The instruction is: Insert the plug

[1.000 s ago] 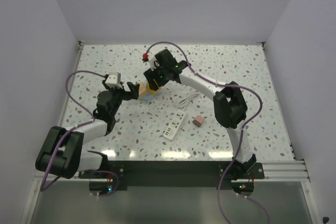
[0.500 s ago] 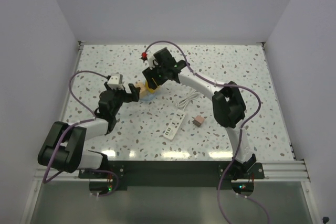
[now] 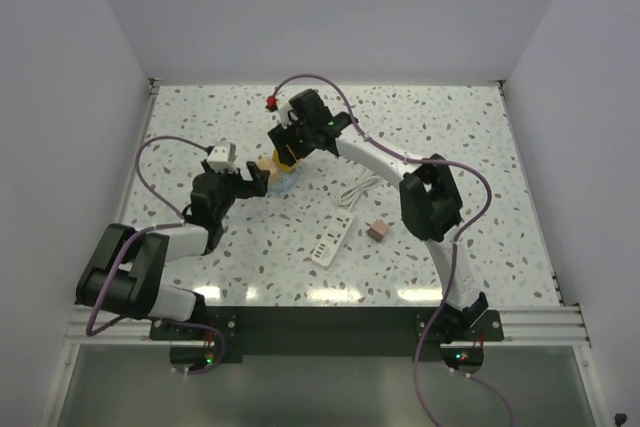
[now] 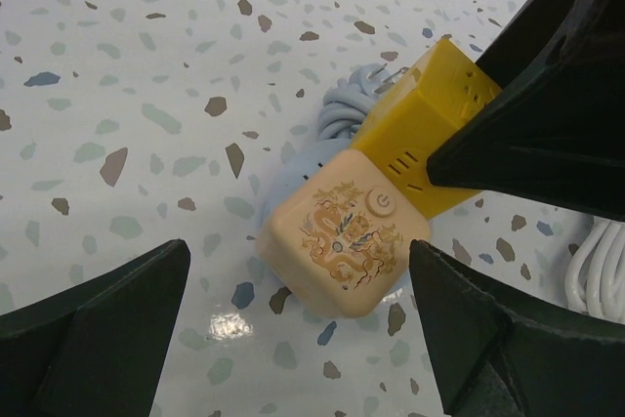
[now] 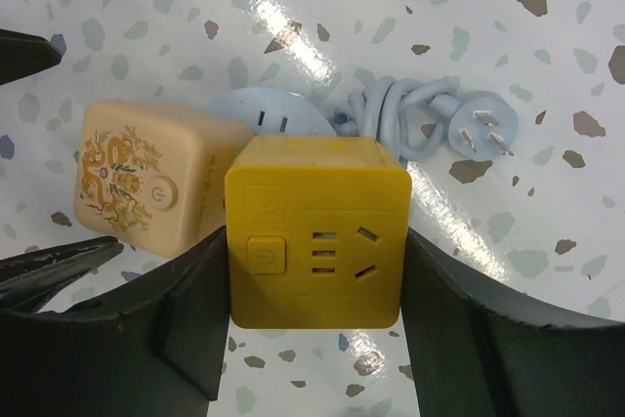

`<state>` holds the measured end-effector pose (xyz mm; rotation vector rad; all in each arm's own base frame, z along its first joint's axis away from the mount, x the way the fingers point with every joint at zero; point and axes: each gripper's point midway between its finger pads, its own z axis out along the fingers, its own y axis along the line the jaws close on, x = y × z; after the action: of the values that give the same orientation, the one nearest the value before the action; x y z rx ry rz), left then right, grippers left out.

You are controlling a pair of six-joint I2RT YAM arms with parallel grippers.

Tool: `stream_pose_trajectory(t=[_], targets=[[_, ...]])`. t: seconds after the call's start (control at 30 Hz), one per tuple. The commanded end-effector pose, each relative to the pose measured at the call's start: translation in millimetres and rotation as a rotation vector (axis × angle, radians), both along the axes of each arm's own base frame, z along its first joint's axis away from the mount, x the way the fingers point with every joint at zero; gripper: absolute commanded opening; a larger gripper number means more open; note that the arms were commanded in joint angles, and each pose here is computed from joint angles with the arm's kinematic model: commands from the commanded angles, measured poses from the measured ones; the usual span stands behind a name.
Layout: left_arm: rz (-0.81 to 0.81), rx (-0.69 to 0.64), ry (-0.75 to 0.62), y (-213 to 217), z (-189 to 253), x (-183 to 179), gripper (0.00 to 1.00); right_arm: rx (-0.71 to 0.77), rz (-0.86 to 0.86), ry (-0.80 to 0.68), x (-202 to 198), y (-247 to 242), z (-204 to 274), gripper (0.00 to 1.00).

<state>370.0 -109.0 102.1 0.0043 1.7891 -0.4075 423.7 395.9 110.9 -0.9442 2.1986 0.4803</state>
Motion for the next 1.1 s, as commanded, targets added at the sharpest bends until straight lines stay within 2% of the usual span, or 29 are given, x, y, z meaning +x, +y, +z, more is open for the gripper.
stream_pose_trajectory(t=[0.0, 1.07], targets=[[-0.011, -0.023, -0.004, -2, 0, 4, 1.00, 0.016, -0.013, -0.051, 11, 6, 16, 0.00], [-0.031, 0.000, 0.013, -6, -7, 12, 0.98, -0.057, 0.021, -0.007, -13, -5, 3, 0.00]])
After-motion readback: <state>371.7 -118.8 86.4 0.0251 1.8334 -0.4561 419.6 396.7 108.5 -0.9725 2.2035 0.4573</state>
